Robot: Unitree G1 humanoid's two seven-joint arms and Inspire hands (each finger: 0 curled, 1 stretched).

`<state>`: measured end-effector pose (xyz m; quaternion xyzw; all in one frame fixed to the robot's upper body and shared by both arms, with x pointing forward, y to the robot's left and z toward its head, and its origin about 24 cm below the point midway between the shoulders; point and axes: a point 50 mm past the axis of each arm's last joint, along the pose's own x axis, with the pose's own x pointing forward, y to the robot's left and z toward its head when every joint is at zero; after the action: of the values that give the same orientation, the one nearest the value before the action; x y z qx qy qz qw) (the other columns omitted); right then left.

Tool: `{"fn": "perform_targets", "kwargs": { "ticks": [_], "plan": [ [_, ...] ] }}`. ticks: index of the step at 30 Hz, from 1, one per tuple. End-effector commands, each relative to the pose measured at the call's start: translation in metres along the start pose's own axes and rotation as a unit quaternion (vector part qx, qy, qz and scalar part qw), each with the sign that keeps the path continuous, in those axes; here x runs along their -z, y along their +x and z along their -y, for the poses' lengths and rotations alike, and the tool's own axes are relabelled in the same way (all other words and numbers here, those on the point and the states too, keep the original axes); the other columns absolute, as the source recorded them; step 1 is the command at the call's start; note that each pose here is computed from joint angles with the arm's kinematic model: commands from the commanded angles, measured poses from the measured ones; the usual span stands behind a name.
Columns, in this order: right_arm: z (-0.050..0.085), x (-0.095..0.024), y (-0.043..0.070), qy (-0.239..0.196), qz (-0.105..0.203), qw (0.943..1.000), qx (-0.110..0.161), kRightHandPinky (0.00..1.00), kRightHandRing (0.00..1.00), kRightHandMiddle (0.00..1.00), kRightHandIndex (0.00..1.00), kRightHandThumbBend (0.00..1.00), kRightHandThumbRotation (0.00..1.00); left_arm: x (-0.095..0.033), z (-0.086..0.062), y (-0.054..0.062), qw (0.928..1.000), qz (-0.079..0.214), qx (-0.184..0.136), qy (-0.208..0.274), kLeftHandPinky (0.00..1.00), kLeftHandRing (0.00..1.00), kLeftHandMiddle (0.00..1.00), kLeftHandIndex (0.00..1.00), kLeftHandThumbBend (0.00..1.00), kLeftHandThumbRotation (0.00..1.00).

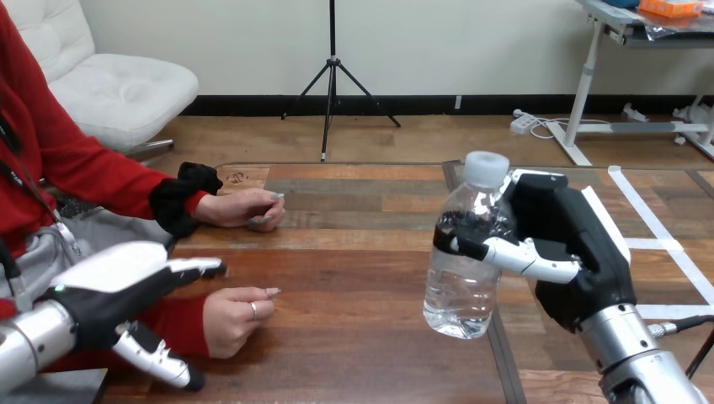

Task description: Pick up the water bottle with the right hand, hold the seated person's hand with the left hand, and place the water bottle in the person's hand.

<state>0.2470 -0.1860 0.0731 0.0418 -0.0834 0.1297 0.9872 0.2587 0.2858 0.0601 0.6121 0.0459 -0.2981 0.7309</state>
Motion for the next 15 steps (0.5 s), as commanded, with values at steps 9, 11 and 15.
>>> {"fn": "perform_targets", "kwargs": {
  "ticks": [9, 11, 15],
  "plan": [
    [-0.007, -0.035, 0.007, -0.015, 0.069, 0.9972, -0.023, 0.08, 0.11, 0.16, 0.19, 0.58, 0.0, 0.004, -0.023, 0.007, 0.9986, -0.026, -0.011, 0.045, 0.8, 0.88, 0.89, 0.89, 1.0, 0.32],
    [-0.008, -0.037, 0.007, -0.015, 0.072, 0.997, -0.024, 0.08, 0.11, 0.16, 0.18, 0.57, 0.0, 0.005, -0.023, 0.007, 0.9986, -0.029, -0.009, 0.044, 0.81, 0.88, 0.89, 0.89, 1.0, 0.31],
    [-0.009, -0.041, 0.007, -0.01, 0.076, 0.9967, -0.027, 0.07, 0.1, 0.15, 0.18, 0.55, 0.0, 0.007, -0.023, 0.008, 0.9985, -0.032, -0.009, 0.043, 0.82, 0.88, 0.89, 0.88, 1.0, 0.3]
  ]
}}
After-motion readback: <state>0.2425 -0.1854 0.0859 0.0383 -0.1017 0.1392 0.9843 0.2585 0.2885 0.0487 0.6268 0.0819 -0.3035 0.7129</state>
